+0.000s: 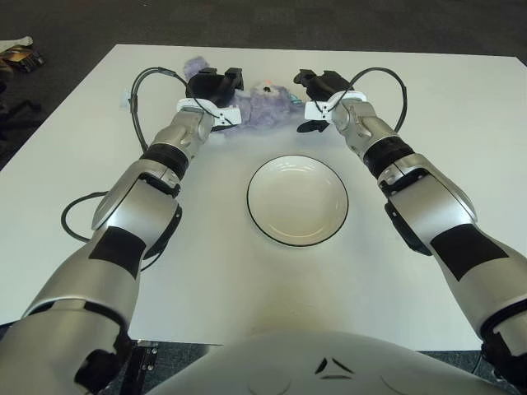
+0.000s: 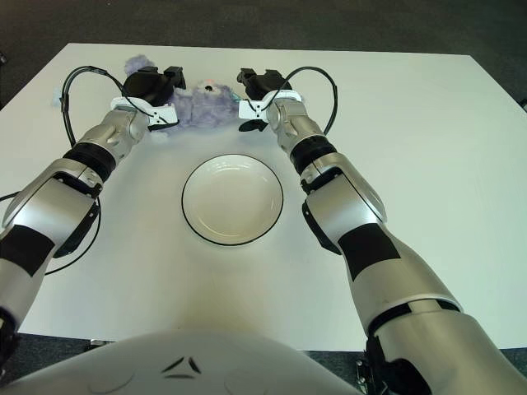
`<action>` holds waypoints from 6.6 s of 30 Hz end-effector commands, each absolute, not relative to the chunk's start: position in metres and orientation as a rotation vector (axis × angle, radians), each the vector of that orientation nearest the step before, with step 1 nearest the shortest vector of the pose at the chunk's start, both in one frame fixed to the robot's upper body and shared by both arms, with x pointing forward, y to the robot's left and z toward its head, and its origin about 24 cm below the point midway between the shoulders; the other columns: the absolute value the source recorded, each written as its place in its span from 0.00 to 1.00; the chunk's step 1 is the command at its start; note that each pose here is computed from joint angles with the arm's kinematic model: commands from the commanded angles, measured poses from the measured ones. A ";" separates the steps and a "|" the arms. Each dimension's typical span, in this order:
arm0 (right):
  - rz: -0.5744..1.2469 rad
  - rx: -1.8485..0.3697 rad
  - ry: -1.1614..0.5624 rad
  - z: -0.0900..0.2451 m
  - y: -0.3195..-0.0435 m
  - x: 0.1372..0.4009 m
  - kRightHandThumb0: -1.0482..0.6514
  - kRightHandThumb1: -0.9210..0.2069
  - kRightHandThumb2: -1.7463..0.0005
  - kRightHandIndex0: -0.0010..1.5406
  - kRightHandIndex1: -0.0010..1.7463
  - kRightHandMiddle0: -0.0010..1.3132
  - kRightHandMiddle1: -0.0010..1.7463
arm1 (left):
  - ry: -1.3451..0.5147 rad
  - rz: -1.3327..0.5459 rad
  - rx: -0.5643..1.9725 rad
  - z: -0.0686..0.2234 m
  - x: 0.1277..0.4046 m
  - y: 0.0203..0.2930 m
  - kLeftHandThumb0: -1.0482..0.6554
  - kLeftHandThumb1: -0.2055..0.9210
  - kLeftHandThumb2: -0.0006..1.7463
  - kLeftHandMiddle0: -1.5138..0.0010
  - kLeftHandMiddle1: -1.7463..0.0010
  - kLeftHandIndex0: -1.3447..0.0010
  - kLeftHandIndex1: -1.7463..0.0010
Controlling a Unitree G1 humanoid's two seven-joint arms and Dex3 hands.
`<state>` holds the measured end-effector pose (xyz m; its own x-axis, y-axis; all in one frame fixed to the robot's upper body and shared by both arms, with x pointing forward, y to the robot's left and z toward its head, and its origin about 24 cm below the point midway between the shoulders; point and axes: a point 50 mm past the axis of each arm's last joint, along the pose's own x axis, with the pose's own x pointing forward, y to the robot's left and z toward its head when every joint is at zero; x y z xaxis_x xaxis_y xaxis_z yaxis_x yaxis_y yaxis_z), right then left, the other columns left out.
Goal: Put the doll into the plate.
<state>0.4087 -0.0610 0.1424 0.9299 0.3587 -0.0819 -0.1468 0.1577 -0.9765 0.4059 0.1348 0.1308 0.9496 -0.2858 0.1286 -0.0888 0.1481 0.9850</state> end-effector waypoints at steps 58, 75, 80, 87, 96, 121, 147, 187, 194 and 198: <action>0.362 -1.279 -0.135 0.136 -0.055 0.409 0.41 0.64 0.40 0.00 0.48 0.00 0.26 | -0.281 -0.174 1.155 0.124 0.389 0.103 0.62 0.20 0.92 0.44 0.09 0.51 0.00; 0.346 -1.278 -0.120 0.129 -0.058 0.407 0.56 0.79 0.28 0.00 0.61 0.00 0.49 | -0.334 -0.181 1.111 0.131 0.381 0.099 0.62 0.26 0.90 0.47 0.04 0.58 0.00; 0.341 -1.274 -0.111 0.128 -0.059 0.407 0.60 0.80 0.25 0.03 0.70 0.00 0.59 | -0.355 -0.173 1.113 0.132 0.379 0.098 0.62 0.26 0.89 0.47 0.04 0.58 0.00; 0.332 -1.251 -0.099 0.122 -0.060 0.406 0.64 0.79 0.21 0.17 0.84 0.02 0.84 | -0.355 -0.176 1.113 0.133 0.377 0.098 0.62 0.26 0.89 0.47 0.05 0.58 0.00; 0.253 -1.160 -0.081 0.123 -0.061 0.407 0.67 0.67 0.23 0.49 0.80 0.42 0.99 | -0.349 -0.188 1.108 0.133 0.376 0.097 0.62 0.27 0.89 0.47 0.05 0.58 0.00; 0.122 -0.980 -0.140 0.121 -0.067 0.404 0.62 0.87 0.08 0.66 0.76 0.55 1.00 | -0.329 -0.162 1.129 0.132 0.378 0.099 0.62 0.25 0.89 0.46 0.06 0.57 0.00; 0.069 -0.955 -0.274 0.132 -0.091 0.403 0.62 0.81 0.08 0.58 0.90 0.48 1.00 | -0.447 -0.086 1.173 0.149 0.372 0.113 0.62 0.21 0.91 0.46 0.09 0.51 0.00; 0.105 -0.990 -0.523 0.179 -0.112 0.364 0.62 0.85 0.07 0.61 0.86 0.51 1.00 | -0.599 -0.148 1.063 0.186 0.341 0.116 0.62 0.21 0.93 0.49 0.03 0.51 0.00; 0.123 -0.967 -0.536 0.184 -0.113 0.350 0.62 0.86 0.06 0.63 0.85 0.52 1.00 | -0.624 -0.164 1.028 0.188 0.333 0.116 0.62 0.18 0.96 0.48 0.00 0.50 0.00; 0.121 -0.970 -0.544 0.186 -0.112 0.346 0.62 0.87 0.05 0.63 0.85 0.52 1.00 | -0.626 -0.162 1.034 0.190 0.327 0.116 0.62 0.18 0.96 0.48 0.01 0.49 0.00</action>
<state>0.3499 -0.1104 0.1797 0.8704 0.3352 0.3606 0.1224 0.5620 -0.8180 0.3313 0.1131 0.1885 0.8142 -0.4102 0.4109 -0.1591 0.5230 0.8374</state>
